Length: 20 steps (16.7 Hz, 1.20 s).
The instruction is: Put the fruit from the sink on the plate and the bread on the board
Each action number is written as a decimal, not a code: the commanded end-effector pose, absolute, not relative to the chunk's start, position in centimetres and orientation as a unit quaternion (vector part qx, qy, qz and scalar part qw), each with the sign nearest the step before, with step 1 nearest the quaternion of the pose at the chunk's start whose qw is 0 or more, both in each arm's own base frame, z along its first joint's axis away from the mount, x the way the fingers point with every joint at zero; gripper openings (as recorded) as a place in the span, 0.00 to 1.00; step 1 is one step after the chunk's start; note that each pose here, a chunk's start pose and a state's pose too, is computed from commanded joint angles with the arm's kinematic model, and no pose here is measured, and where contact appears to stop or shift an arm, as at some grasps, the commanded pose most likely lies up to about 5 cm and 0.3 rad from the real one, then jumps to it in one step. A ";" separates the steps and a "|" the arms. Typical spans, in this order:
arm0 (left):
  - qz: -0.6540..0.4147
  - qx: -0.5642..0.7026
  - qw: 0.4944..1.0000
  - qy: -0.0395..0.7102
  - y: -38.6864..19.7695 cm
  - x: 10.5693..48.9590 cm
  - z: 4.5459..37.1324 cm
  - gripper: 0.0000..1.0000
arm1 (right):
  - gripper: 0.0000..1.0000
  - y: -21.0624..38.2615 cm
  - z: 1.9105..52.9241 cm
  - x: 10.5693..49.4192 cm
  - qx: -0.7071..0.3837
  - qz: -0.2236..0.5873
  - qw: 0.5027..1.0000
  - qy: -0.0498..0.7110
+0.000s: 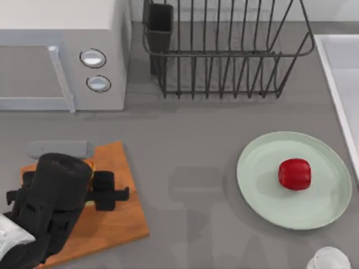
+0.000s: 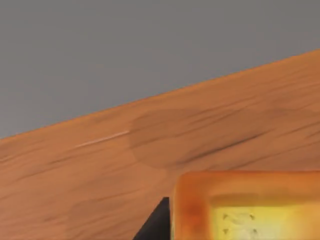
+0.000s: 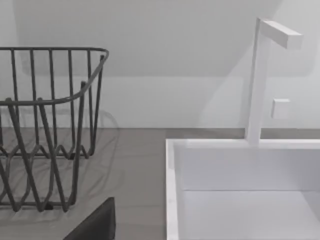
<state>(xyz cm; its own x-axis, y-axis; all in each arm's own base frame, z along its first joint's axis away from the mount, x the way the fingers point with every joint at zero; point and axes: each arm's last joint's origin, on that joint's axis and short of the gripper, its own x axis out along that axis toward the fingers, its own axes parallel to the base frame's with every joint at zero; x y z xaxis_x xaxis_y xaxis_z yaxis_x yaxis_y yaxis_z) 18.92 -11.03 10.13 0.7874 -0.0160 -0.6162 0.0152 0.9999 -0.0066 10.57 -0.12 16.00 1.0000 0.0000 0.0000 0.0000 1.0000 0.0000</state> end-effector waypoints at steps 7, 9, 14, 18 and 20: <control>-0.007 0.006 0.941 0.338 -10.7 19.0 9.0 0.00 | 1.00 -0.1 16.0 10.6 0.000 0.000 1.000 0.000; -0.007 0.006 0.941 0.338 -10.7 19.0 9.0 0.08 | 1.00 -0.1 16.0 10.6 0.000 0.000 1.000 0.000; -0.007 0.006 0.941 0.338 -10.7 19.0 9.0 0.45 | 1.00 -0.1 16.0 10.6 0.000 0.000 1.000 0.000; -0.007 0.006 0.941 0.338 -10.7 19.0 9.0 0.75 | 1.00 -0.1 16.0 10.6 0.000 0.000 1.000 0.000; -0.007 0.006 0.941 0.338 -10.7 19.0 9.0 0.90 | 1.00 -0.1 16.0 10.6 0.000 0.000 1.000 0.000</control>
<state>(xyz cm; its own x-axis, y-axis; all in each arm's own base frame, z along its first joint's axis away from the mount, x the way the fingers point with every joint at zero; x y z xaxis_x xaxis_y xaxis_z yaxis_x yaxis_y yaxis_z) 18.98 -10.71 9.01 0.7721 -0.0082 -0.6355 0.0169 0.9998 0.0077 10.57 -0.12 16.00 1.0000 0.0000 0.0000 0.0000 1.0000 0.0000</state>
